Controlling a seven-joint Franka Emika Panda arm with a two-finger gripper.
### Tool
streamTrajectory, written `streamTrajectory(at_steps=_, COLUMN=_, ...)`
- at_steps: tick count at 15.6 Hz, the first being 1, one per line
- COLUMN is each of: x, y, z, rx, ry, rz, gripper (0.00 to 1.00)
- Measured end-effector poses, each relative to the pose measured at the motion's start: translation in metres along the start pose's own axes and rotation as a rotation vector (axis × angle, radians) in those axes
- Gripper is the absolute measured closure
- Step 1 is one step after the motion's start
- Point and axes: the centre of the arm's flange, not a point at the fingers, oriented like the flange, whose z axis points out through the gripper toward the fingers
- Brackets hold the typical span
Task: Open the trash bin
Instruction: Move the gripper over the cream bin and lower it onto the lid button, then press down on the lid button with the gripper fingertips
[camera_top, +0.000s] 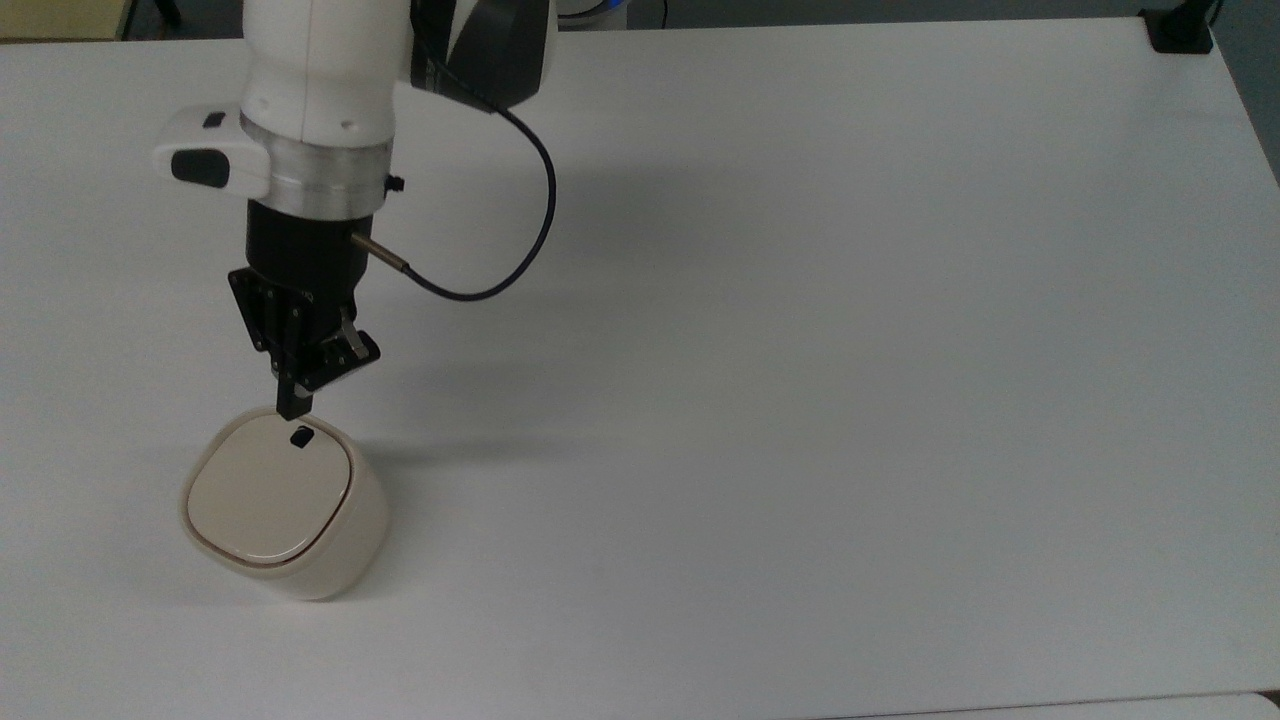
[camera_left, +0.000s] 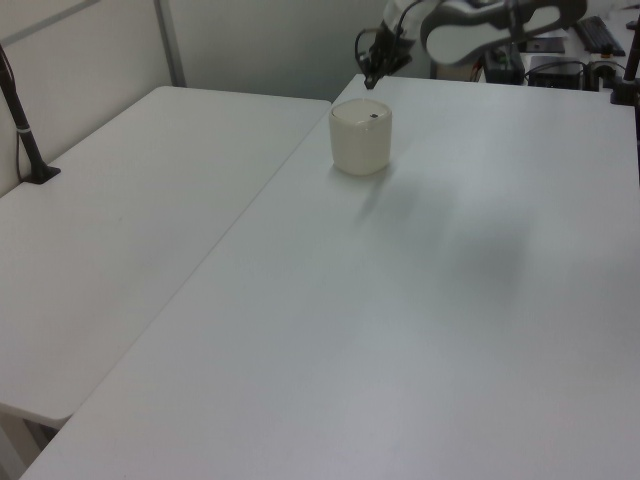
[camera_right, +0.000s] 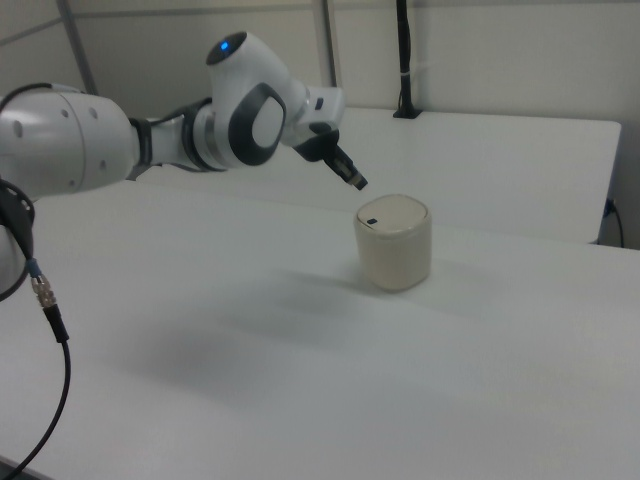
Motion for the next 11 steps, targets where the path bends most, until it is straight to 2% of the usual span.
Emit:
streamTrajectory(at_steps=7, x=-0.019, y=0.002, z=0.050, rx=-0.027, ry=-0.013, rz=-0.022, gripper=1.00)
streamTrajectory(at_steps=11, x=-0.023, y=0.000, z=0.058, rx=-0.035, ry=0.005, rz=-0.055, gripper=1.00)
